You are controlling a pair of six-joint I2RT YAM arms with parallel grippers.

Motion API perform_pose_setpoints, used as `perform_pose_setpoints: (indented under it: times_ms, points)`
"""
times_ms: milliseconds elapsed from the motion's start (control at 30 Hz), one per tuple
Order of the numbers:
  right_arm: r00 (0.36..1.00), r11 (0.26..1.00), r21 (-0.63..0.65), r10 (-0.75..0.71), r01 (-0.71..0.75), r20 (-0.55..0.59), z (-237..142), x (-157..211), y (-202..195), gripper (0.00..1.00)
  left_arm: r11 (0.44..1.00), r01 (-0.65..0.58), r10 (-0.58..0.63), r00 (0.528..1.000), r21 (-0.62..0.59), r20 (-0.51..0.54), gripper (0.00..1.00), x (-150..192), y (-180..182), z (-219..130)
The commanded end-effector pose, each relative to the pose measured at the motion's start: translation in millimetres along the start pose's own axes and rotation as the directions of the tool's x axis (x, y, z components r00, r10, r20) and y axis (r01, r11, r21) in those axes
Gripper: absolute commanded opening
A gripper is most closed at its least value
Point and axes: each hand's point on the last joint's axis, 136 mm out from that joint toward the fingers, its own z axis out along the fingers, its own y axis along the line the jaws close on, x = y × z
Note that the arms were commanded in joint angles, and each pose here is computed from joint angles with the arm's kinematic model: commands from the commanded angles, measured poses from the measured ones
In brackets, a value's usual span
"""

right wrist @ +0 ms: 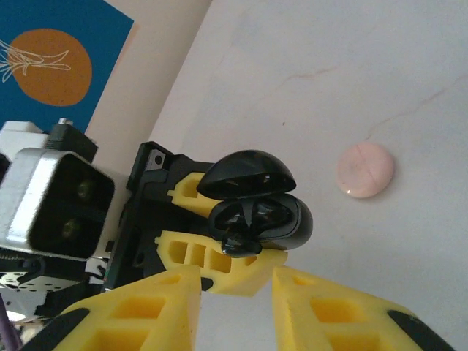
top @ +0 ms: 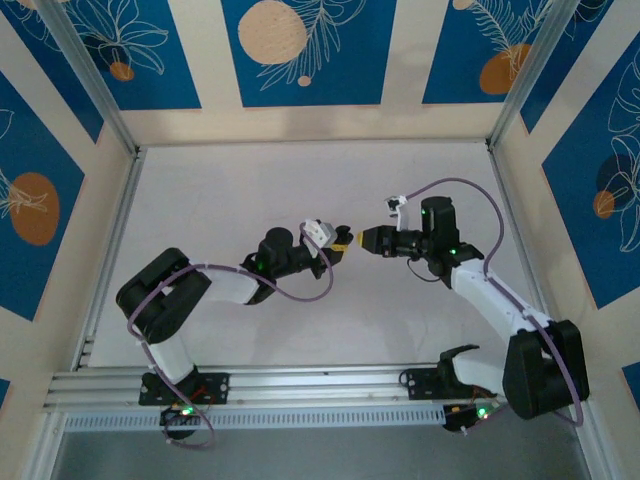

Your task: Insert wireless bluetooth earbuds into charging case

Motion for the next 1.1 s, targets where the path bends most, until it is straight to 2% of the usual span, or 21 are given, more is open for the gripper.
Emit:
perform_pose_setpoints:
  times_ms: [0,200,667,1067]
  points:
    - [1.000,0.996,-0.088,0.018,-0.020,-0.020,3.9,0.2,9.5,0.30,0.999,-0.038,0.035,0.996,0.033,0.082,0.19,-30.3,-9.1,-4.0]
    - [0.999,0.993,-0.115,0.029,-0.032,-0.030,10.7,-2.8,7.6,0.30,0.999,-0.039,0.037,0.996,0.028,0.081,0.19,-30.5,-8.0,-4.6]
    - [0.999,0.987,-0.157,0.020,-0.027,-0.045,14.3,-1.3,13.1,0.19,0.999,-0.037,0.035,0.996,0.029,0.079,0.19,-29.3,-8.2,-4.6]
    - [0.998,0.986,-0.167,0.010,-0.019,-0.054,19.8,-1.6,16.5,0.16,0.999,-0.038,0.035,0.996,0.029,0.080,0.19,-30.2,-8.7,-5.4]
